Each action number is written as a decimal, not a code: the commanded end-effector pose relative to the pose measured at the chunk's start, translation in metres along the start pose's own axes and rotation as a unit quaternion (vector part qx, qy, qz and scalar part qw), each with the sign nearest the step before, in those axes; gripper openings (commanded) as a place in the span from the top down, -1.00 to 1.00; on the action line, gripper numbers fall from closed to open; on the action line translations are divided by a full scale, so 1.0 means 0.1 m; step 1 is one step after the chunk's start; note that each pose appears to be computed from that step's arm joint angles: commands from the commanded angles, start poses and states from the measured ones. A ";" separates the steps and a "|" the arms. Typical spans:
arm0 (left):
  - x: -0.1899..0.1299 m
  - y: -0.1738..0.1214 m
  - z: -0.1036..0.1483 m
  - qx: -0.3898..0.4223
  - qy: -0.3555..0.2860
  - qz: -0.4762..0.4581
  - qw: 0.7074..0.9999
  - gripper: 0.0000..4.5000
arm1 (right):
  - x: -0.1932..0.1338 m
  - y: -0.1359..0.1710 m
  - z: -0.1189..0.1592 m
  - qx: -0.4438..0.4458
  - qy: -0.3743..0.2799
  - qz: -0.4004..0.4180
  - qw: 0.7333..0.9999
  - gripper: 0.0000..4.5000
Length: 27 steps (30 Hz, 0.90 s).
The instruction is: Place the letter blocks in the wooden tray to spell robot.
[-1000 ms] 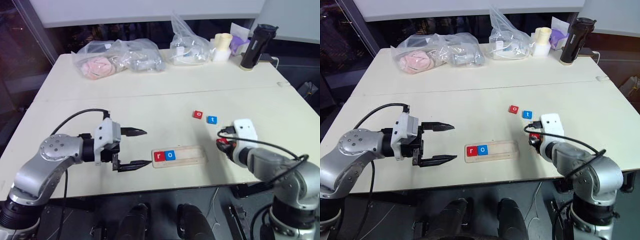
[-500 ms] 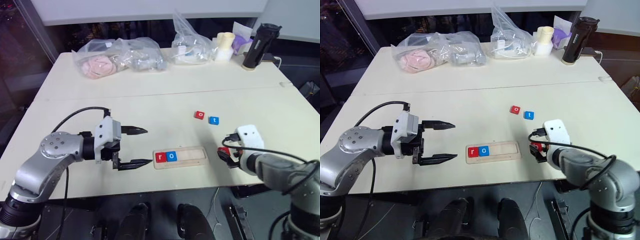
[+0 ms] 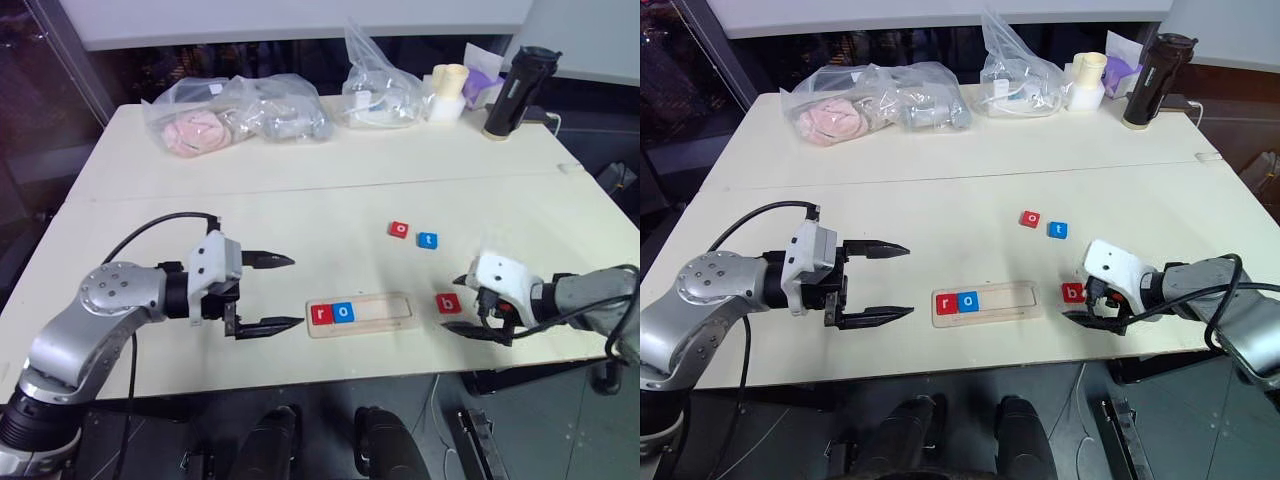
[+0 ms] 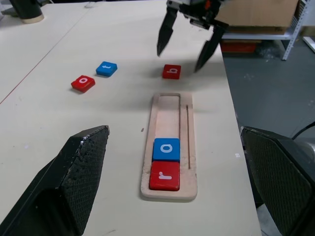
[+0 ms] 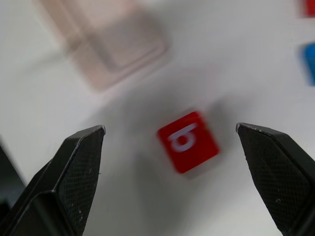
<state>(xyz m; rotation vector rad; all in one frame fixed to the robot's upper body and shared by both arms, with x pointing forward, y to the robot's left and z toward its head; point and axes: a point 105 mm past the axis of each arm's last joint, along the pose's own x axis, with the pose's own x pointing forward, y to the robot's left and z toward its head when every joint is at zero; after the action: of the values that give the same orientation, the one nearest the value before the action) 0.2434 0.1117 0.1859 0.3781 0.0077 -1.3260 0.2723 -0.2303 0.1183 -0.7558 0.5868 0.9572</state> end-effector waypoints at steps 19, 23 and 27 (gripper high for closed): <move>-0.01 -0.01 0.07 0.025 0.002 0.006 1.000 -1.00 | 0.15 -0.21 -0.09 -0.022 -0.017 0.041 0.999 0.10; -0.01 -0.01 0.08 0.025 0.000 0.007 1.000 -1.00 | 0.10 -0.27 0.11 -0.051 -0.034 0.032 0.998 0.49; -0.01 -0.02 0.07 0.023 0.001 0.006 1.000 -1.00 | 0.11 -0.19 0.56 -0.103 -0.078 0.052 0.990 0.49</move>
<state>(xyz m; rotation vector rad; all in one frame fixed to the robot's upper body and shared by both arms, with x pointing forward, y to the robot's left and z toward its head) 0.2438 0.1117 0.1851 0.3875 0.0092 -1.3120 0.3043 -0.2053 0.1351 -0.7992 0.4656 1.1215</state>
